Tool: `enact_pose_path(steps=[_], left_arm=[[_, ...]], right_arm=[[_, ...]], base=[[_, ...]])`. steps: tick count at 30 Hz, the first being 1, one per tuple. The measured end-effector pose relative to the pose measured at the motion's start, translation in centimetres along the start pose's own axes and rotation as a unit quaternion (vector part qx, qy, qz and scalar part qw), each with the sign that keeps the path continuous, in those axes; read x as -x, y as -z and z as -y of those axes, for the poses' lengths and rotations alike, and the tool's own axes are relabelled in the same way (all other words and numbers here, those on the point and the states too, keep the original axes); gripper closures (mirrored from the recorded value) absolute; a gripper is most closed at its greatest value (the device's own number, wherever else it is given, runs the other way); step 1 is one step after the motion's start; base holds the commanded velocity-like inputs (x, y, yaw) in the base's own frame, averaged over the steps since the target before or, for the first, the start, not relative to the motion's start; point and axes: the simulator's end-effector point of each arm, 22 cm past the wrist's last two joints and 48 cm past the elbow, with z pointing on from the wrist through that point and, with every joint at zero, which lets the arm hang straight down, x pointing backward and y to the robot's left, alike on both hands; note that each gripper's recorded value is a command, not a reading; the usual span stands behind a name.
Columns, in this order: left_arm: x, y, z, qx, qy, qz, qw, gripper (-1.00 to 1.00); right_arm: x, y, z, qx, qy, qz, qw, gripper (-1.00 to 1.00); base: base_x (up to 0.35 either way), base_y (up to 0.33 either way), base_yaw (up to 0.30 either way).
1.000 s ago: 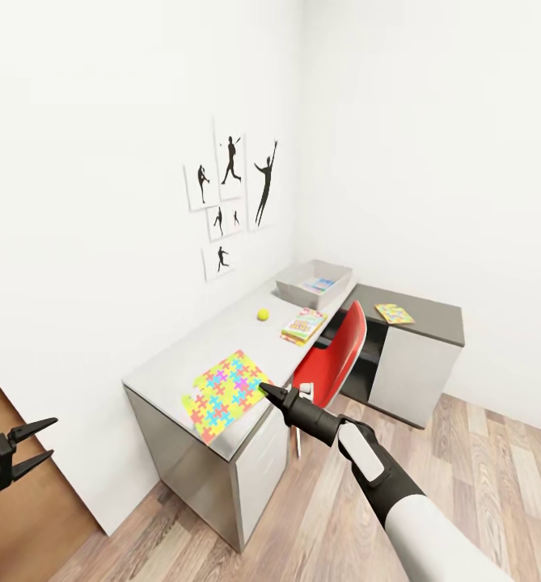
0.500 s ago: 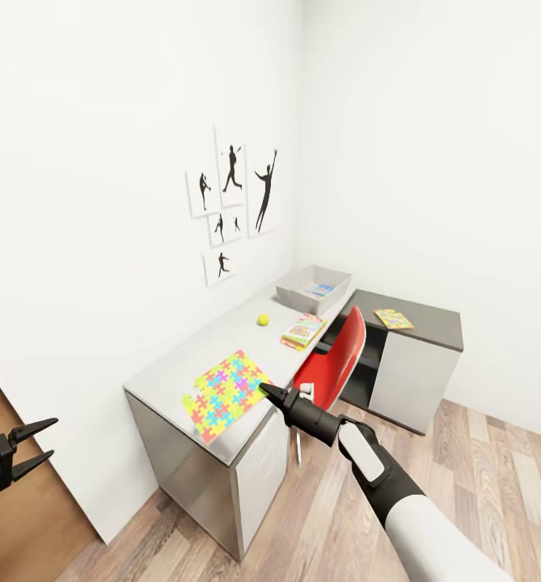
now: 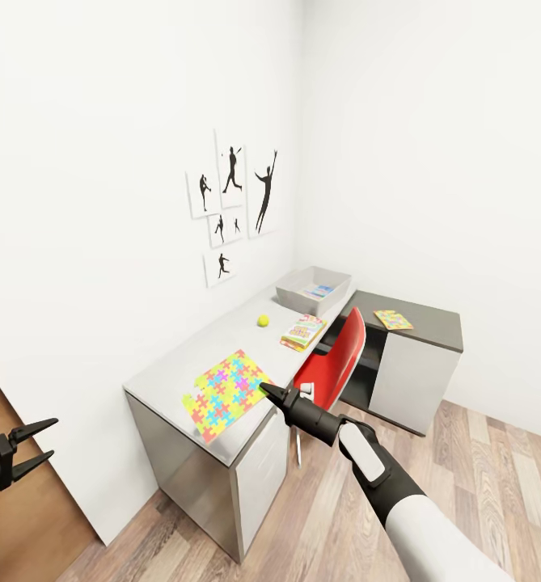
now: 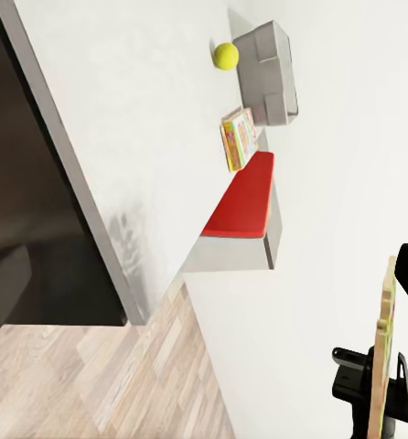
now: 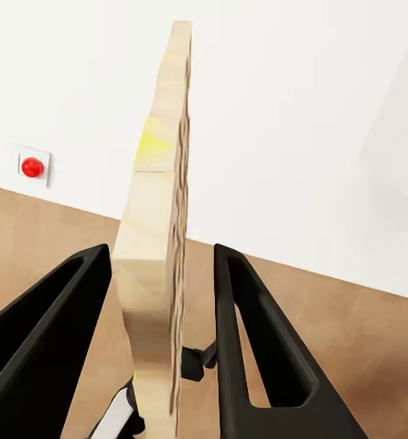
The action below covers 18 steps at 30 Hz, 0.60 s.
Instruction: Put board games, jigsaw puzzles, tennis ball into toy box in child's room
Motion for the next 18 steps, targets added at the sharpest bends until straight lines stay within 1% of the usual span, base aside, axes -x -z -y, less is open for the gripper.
enact_pose_path(steps=[10,13,15,18], left_arm=[[0.0,0.0,0.0,0.000,0.000,0.000,1.0000,-1.00],[0.0,0.0,0.0,0.001,0.000,0.000,1.0000,-1.00],[0.0,-0.1,0.0,0.001,0.000,0.000,1.0000,-1.00],[-0.1,-0.1,0.0,0.001,0.000,-0.001,1.0000,-1.00]], right_arm=[[0.5,0.1,-0.4,0.001,0.004,0.002,1.0000,1.00],[1.1,0.2,-1.2,0.006,0.017,0.003,0.9998,1.00],[1.9,0.7,-1.7,0.007,0.028,0.005,0.9996,1.00],[2.3,1.4,-2.0,0.007,0.031,-0.004,0.9995,1.00]], base=[[0.000,0.000,0.000],[0.000,0.000,0.000],[0.000,0.000,0.000],[0.000,0.000,0.000]])
